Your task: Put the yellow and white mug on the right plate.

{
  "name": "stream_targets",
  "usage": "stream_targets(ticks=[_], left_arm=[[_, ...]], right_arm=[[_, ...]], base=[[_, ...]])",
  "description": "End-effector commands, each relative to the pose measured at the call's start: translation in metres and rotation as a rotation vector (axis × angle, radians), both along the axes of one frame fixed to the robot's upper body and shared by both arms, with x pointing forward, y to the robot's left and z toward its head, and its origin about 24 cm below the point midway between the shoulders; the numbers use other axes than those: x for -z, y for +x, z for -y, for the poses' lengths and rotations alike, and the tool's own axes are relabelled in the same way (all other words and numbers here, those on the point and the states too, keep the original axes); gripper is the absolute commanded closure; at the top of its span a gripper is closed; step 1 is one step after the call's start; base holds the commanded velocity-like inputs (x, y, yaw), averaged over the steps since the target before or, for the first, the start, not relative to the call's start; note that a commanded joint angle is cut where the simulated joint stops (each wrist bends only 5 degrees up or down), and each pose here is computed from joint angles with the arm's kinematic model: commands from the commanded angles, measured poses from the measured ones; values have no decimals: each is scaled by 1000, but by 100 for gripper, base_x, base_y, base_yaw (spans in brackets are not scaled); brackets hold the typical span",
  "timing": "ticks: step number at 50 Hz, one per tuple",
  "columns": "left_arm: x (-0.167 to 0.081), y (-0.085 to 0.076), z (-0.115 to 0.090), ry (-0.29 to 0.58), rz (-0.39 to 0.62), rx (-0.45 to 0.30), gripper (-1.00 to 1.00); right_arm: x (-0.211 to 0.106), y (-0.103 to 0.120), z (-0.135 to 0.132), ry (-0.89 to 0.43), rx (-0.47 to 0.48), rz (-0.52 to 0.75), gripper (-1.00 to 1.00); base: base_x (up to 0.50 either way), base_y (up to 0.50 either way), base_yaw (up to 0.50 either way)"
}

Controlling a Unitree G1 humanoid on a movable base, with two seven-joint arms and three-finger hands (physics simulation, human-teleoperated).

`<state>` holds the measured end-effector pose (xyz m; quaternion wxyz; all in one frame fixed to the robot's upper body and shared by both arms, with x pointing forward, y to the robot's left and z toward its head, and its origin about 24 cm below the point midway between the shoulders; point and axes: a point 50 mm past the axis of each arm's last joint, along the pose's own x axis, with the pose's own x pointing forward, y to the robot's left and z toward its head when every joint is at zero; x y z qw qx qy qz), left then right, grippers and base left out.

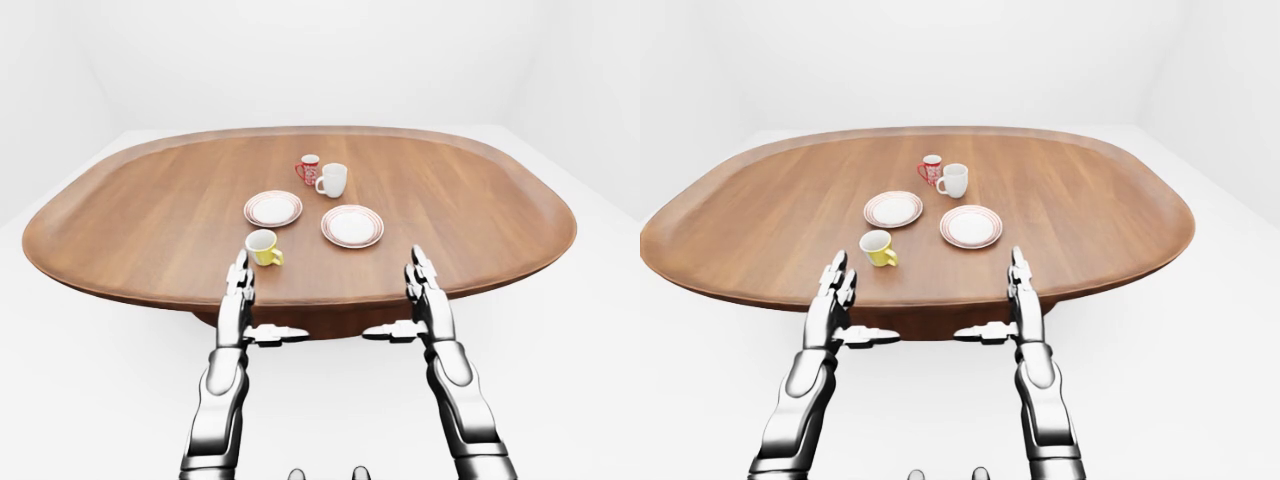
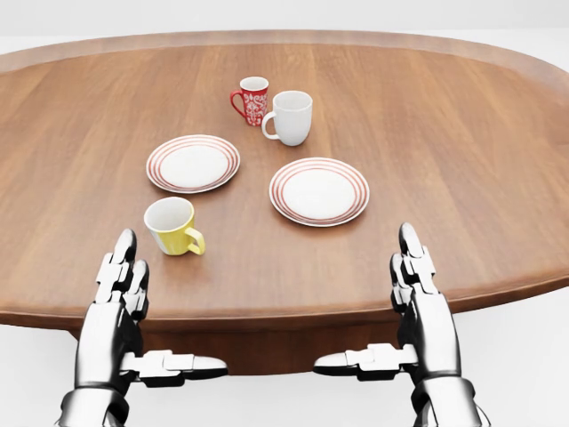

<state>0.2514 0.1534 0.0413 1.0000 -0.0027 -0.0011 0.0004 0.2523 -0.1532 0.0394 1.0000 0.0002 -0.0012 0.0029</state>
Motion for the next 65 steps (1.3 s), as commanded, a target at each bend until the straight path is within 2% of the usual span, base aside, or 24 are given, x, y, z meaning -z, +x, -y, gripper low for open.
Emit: stream_targets(ticks=[1, 6, 15, 24, 33, 44, 57, 60, 62, 65], left_arm=[[-7, 2, -10, 10, -3, -1, -100], [-22, -2, -12, 20, 40, 1, -100], [-60, -19, -9, 65, 202, 24, -100], [-77, -26, -8, 94, 277, 25, -100], [-80, -27, -9, 102, 289, 23, -100], [-86, -29, -10, 111, 317, 24, -100], [-85, -30, -9, 110, 312, 29, -100], [-85, -30, -10, 110, 312, 28, -100], [-85, -30, -10, 109, 312, 29, -100], [-86, -30, -9, 110, 317, 29, -100]], right_arm=[[-5, 1, 7, -9, -1, -3, -100], [-14, -2, 7, -6, 0, -2, -100], [-52, -12, 9, -27, 5, 163, -100], [-72, -19, 8, -27, -10, 250, -100], [-79, -21, 11, -29, -4, 282, -100], [-98, -30, 11, -38, -4, 366, -100], [-98, -28, 9, -62, 3, 366, -100], [-99, -30, 9, -53, -11, 367, -100], [-108, -39, 7, -3, -73, 413, -100], [-110, -39, 9, 0, -61, 424, -100]], base=[[0, 0, 0], [0, 0, 0], [0, 0, 0], [0, 0, 0], [0, 0, 2], [0, 0, 50], [-2, 7, 38], [0, 0, 0], [0, 0, 0], [41, 11, 0]])
